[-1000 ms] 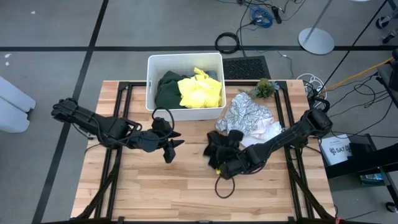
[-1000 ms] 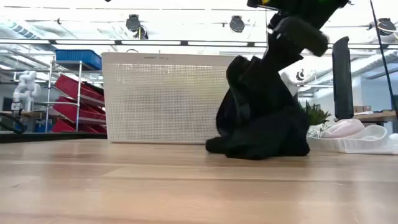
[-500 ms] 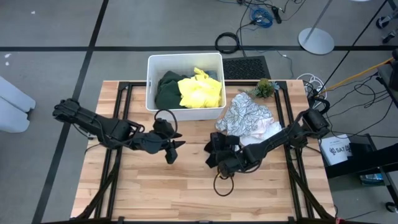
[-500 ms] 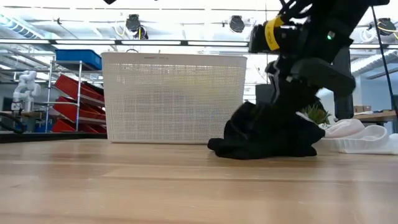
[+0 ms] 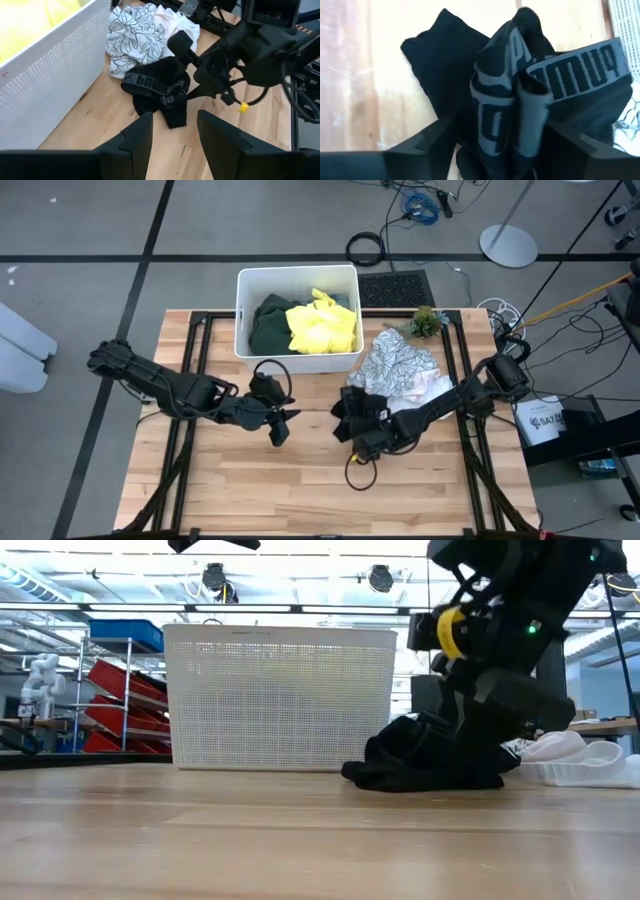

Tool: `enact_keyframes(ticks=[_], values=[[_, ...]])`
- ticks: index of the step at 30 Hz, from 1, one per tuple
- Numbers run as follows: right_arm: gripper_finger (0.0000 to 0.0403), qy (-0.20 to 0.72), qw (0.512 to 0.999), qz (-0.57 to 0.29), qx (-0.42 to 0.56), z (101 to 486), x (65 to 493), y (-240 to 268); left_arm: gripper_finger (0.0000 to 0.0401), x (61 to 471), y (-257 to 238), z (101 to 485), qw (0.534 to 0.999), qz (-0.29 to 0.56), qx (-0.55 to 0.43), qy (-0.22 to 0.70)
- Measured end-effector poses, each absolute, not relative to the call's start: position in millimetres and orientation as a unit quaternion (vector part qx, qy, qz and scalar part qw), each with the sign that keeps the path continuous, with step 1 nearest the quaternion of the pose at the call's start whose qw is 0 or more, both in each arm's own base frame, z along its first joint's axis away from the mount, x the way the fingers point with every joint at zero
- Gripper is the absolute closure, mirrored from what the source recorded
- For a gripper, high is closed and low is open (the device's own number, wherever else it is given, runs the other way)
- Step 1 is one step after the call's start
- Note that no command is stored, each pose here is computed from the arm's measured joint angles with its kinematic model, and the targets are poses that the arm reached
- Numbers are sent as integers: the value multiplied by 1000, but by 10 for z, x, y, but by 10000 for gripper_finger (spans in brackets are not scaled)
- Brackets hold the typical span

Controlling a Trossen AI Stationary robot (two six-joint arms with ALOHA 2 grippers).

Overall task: Fold laundry
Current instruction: Fold the black underwear, then put the folded black underwear into the white laundry bin

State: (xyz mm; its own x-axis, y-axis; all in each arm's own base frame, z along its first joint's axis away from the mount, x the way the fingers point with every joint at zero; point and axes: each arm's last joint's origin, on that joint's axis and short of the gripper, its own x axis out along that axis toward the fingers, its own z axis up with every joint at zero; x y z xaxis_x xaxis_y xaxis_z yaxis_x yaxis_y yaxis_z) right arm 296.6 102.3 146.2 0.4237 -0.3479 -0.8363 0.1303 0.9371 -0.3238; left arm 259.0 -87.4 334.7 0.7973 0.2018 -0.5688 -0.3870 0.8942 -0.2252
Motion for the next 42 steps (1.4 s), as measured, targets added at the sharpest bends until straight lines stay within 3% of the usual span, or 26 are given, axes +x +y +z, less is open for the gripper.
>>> enact_keyframes(ticks=[7,14,18,24,26,32,42], values=[[116,524,832,-175,-52,1374,2952,864,237,2590,-874,3347,933,156,-168,278],[123,541,824,-164,44,1225,2961,542,237,2593,-866,3347,933,157,-169,278],[180,543,820,-172,55,1207,2956,474,237,2594,-866,3347,932,157,-172,277],[371,543,818,-179,58,1204,2951,463,238,2592,-873,3347,932,153,-171,279],[378,545,818,-175,61,1232,2963,482,238,2592,-873,3347,933,152,-167,280],[378,536,834,-118,62,1657,3066,650,238,2515,-846,3435,939,143,-162,267],[378,385,916,-105,-22,3117,3199,739,238,2304,-763,3592,950,126,-125,258]])
